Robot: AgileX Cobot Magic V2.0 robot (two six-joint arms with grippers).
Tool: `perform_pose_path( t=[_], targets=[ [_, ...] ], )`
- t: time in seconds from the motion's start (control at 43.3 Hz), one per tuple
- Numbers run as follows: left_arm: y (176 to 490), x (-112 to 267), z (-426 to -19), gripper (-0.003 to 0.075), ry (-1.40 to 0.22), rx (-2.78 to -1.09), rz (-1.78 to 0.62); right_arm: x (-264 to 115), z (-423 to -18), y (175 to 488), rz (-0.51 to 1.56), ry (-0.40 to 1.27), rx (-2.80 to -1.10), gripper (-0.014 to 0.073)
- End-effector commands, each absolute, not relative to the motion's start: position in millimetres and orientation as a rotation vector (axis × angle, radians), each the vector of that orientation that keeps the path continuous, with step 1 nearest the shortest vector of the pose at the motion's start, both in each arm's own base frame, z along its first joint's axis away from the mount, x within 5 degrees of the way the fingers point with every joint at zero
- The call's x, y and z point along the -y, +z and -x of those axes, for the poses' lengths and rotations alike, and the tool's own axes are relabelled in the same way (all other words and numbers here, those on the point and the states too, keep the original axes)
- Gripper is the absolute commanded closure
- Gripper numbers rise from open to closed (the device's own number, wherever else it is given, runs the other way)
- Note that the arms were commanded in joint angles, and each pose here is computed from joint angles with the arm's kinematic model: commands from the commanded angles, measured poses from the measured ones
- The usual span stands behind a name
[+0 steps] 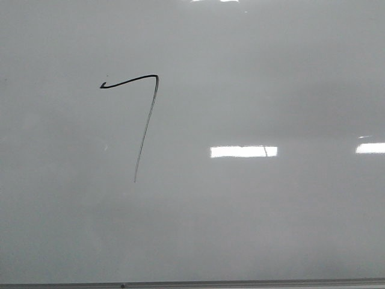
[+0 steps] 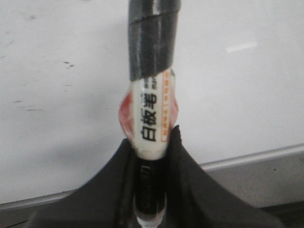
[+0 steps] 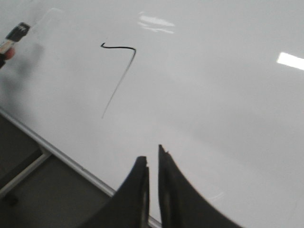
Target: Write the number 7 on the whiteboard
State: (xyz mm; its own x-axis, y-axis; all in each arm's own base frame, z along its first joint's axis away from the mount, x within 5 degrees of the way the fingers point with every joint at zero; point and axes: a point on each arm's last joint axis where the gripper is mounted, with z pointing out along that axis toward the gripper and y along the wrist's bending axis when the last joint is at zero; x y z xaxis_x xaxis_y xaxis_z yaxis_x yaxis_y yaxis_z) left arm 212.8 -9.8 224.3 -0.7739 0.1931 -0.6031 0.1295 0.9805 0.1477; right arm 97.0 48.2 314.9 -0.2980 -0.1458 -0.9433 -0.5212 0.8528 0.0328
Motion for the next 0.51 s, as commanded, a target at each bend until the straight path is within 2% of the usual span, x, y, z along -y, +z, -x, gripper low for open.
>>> perform_pose_path(
  t=[0.0,0.323,0.485],
  targets=[
    [238,-1,-230,0.0741,0.113,-2.325,-0.125,-37,-91,317,0.316,0.356,-1.778,0.0672],
    [217,-6,-268,0.0741,0.042,-2.163,-0.056,-32,-87,307,0.258,0.322,-1.758,0.0655],
    [206,-6,-278,0.0741,0.003,-2.152,0.014,-32,-87,307,0.258,0.322,-1.758,0.0655]
  ],
)
